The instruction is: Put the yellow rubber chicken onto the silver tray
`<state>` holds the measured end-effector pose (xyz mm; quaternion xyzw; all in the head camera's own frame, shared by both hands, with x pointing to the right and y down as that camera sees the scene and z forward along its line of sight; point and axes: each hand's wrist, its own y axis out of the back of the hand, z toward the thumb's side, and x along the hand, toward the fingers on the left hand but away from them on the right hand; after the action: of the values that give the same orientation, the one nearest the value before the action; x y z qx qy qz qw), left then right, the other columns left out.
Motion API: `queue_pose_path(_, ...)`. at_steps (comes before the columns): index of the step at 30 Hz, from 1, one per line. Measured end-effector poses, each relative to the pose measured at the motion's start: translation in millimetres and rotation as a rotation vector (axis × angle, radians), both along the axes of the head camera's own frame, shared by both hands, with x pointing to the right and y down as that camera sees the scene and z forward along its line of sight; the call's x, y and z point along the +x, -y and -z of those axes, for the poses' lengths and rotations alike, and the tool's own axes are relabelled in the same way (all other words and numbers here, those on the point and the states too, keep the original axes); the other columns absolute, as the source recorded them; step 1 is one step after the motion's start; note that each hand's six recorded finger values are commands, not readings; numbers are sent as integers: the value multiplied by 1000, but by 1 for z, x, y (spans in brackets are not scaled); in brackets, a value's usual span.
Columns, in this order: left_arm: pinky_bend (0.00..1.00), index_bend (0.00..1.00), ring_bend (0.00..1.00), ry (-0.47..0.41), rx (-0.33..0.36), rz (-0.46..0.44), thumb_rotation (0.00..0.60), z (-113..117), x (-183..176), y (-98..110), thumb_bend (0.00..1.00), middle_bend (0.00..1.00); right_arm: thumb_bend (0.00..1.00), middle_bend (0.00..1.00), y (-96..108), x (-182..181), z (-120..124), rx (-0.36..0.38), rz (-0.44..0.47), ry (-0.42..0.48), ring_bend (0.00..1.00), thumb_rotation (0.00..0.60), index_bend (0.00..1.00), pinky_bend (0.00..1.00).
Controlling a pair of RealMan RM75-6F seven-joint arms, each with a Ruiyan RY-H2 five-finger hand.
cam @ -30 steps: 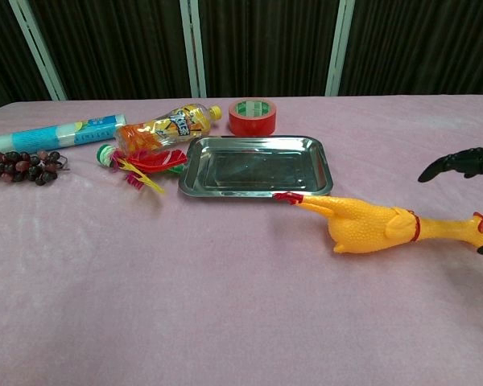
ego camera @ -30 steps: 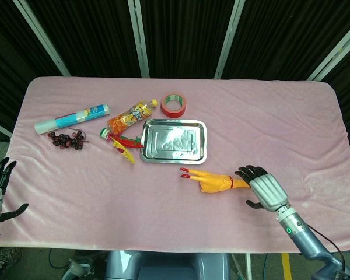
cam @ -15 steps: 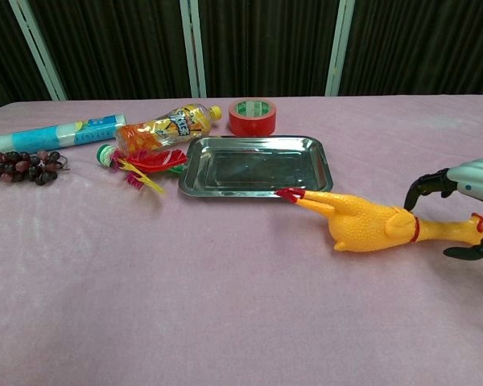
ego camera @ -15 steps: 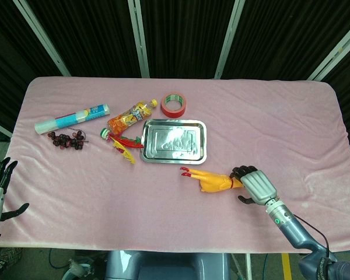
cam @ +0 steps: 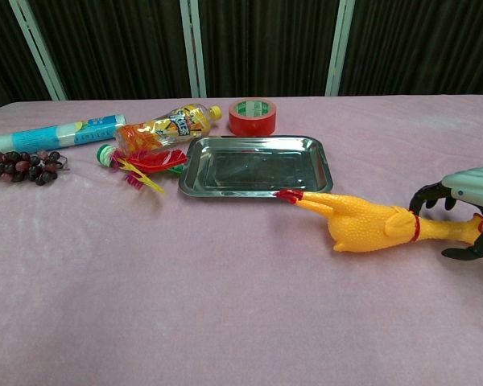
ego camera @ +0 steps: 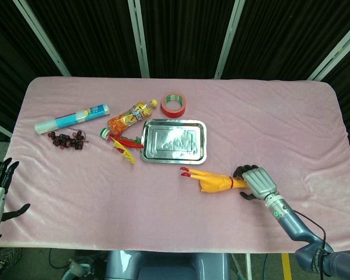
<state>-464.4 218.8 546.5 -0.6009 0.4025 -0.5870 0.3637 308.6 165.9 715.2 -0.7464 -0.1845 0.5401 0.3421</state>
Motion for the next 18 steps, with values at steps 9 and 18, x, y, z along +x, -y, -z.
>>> queue_pose_path(9,29,36,0,-8,-6,10,600,0,-2,-3,91,0,474,400,6,-1,-2,5,-11,11,375,600,514,423)
queue_pose_path(18,29,39,0,-36,-7,-21,600,-1,5,-1,91,0,601,573,8,2,0,14,-26,39,541,600,767,617)
